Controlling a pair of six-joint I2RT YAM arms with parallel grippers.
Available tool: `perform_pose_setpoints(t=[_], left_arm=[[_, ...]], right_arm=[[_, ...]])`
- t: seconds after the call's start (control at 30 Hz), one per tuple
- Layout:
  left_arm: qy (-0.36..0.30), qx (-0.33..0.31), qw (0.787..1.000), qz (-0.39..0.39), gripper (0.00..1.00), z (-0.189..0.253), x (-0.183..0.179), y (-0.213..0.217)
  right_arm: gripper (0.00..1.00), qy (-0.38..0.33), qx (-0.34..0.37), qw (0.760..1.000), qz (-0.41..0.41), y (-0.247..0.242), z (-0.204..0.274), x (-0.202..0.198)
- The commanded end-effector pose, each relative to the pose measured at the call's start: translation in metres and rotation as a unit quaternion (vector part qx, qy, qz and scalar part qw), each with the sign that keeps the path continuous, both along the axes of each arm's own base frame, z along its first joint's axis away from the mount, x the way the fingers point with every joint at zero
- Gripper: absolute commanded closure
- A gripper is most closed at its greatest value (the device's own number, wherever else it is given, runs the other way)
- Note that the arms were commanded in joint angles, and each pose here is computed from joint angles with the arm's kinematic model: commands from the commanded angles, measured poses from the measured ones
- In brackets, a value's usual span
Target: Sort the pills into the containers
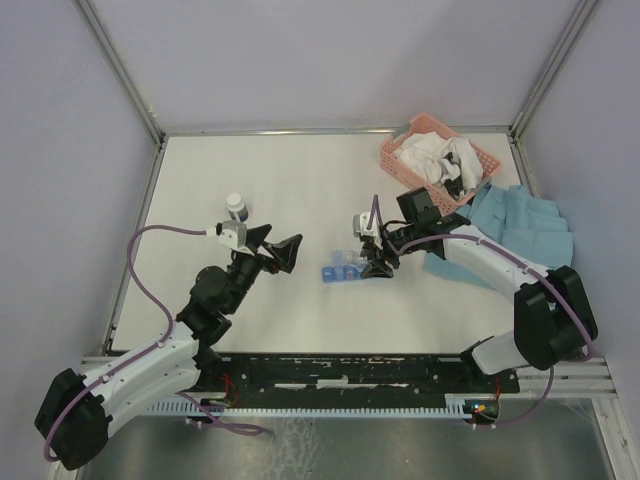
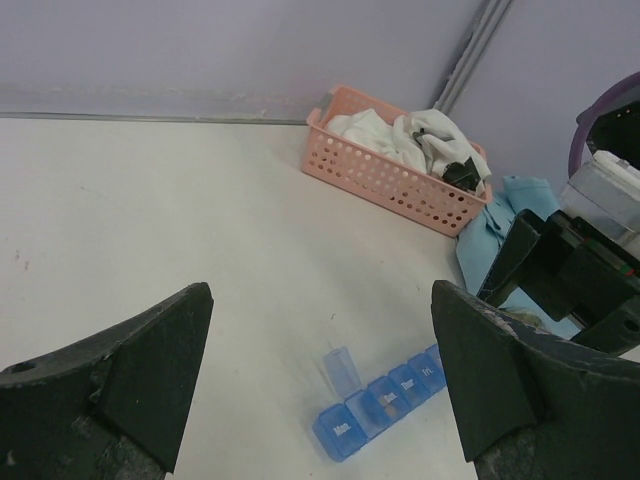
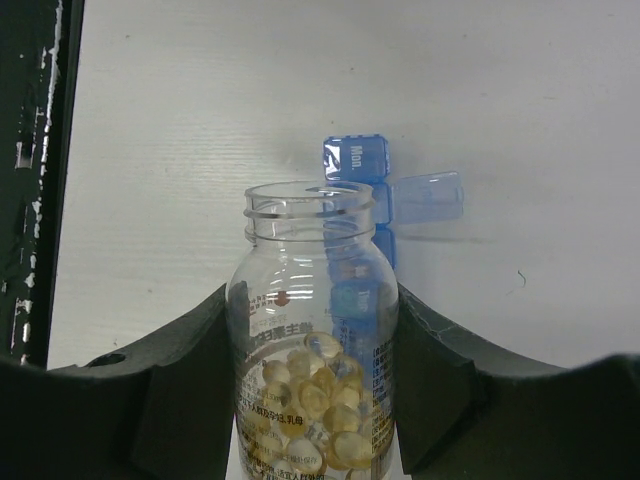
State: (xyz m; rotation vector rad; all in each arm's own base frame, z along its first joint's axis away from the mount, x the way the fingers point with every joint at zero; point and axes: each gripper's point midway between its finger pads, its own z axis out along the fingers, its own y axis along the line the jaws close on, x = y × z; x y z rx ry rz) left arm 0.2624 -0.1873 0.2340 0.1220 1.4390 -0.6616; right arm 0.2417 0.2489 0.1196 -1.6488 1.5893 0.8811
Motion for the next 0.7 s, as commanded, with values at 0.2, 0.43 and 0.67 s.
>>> perform_pose_setpoints(t=[0.2, 0.43, 0.67], left_arm=[[-0.021, -0.048, 0.998, 0.039, 0.03, 0.019, -0.003, 0.020], [-0.012, -0.069, 0.994, 0.082, 0.03, 0.014, -0.004, 0.040], [-0.002, -0.066, 0.993, 0.094, 0.02, 0.010, -0.002, 0.043]], right_arm=[[0.96, -0.026, -0.067, 0.997, -0.011, 0.012, -0.010, 0.023], [0.95, -0.013, -0.110, 0.994, -0.007, 0.015, -0.026, 0.022], [0.95, -0.007, -0.134, 0.991, -0.012, 0.017, -0.035, 0.024]])
